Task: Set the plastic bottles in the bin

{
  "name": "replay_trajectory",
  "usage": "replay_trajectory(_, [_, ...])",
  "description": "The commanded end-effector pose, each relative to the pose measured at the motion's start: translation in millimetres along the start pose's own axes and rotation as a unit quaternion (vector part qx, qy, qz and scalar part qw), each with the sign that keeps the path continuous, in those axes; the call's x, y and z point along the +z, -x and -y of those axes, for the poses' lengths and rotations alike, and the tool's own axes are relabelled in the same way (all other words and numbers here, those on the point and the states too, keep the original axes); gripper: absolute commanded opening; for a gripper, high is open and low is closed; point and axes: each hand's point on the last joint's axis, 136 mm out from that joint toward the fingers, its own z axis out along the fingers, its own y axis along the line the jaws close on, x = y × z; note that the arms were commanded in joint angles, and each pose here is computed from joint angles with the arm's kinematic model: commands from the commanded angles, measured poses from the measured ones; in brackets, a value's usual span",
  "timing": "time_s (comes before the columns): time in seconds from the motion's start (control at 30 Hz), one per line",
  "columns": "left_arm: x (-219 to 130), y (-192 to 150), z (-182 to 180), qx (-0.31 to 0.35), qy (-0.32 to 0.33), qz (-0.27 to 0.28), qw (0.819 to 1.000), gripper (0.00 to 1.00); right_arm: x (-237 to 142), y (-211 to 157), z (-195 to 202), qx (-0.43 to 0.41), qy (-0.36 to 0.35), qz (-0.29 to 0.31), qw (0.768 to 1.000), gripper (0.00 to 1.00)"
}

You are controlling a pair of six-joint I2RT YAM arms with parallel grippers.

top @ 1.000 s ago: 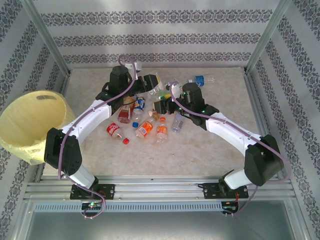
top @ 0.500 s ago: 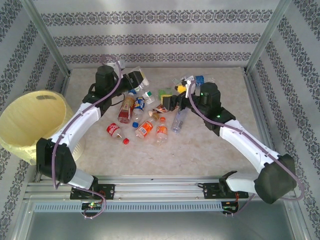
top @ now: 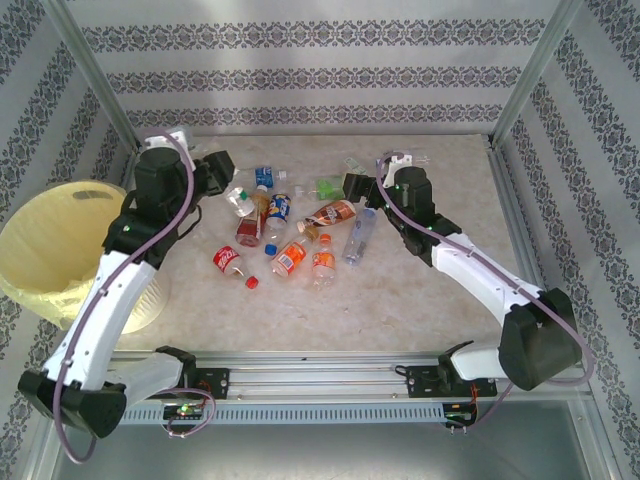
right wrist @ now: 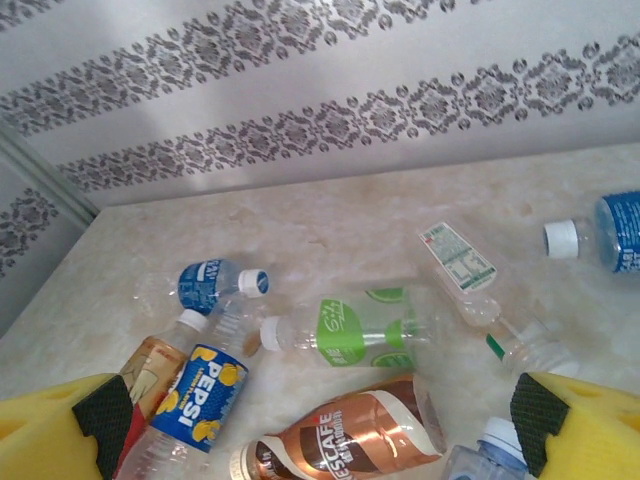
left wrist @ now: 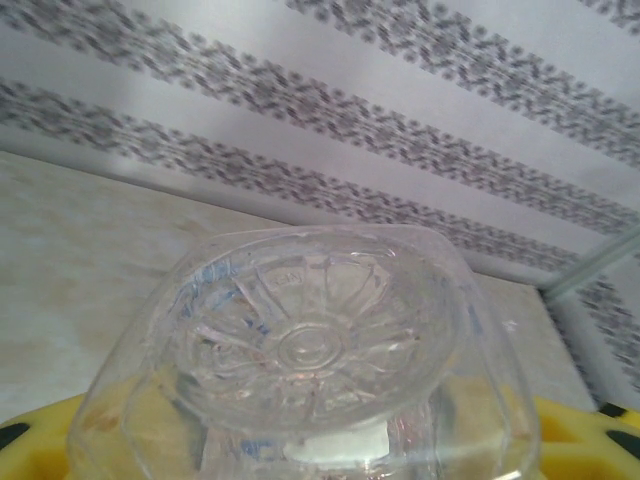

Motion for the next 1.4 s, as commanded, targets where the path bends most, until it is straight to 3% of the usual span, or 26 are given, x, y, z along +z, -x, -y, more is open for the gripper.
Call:
replay_trajectory(0.0, [-37,20,-33,0.049,0.096,0.029,0.994,0.52,2,17,1,0.028,-0.007,0.020,0.999,0.98])
replay_trajectory(0.13, [-72,45,-55,0.088,0.174,0.057,0.979,0.53,6,19,-2,0.031,0.001,0.020,0.999,0.98])
replay_trajectory(0.23, [-102,68,-74,0.123,0.252,0.079,0.957,0.53,7,20,-3,0.034,0.004,0.021,0.999,0.98])
replay_trajectory(0.37, [-136,91,-100,0.163,0.363,0.106,0.911,0.53,8,21,-4,0.036,0.008,0.021,0.999,0.98])
replay_trajectory(0.5, [-151,96,-120,0.186,0.437,0.097,0.874,0.54,9,24,-6,0.039,0.012,0.022,0.999,0.98])
replay_trajectory(0.9, [-186,54,-217,0.091,0.556,-0.001,0.826,0.54,7,32,-9,0.032,0.024,0.026,0.999,0.98])
replay_trajectory(1.17, [-185,9,-283,-0.002,0.589,-0.066,0.805,0.54,8,40,-13,0.026,0.034,0.021,0.999,0.98])
replay_trajectory(1.37, [-175,-9,-320,-0.034,0.613,-0.099,0.783,0.52,8,43,-13,0.016,0.031,0.019,0.999,0.98])
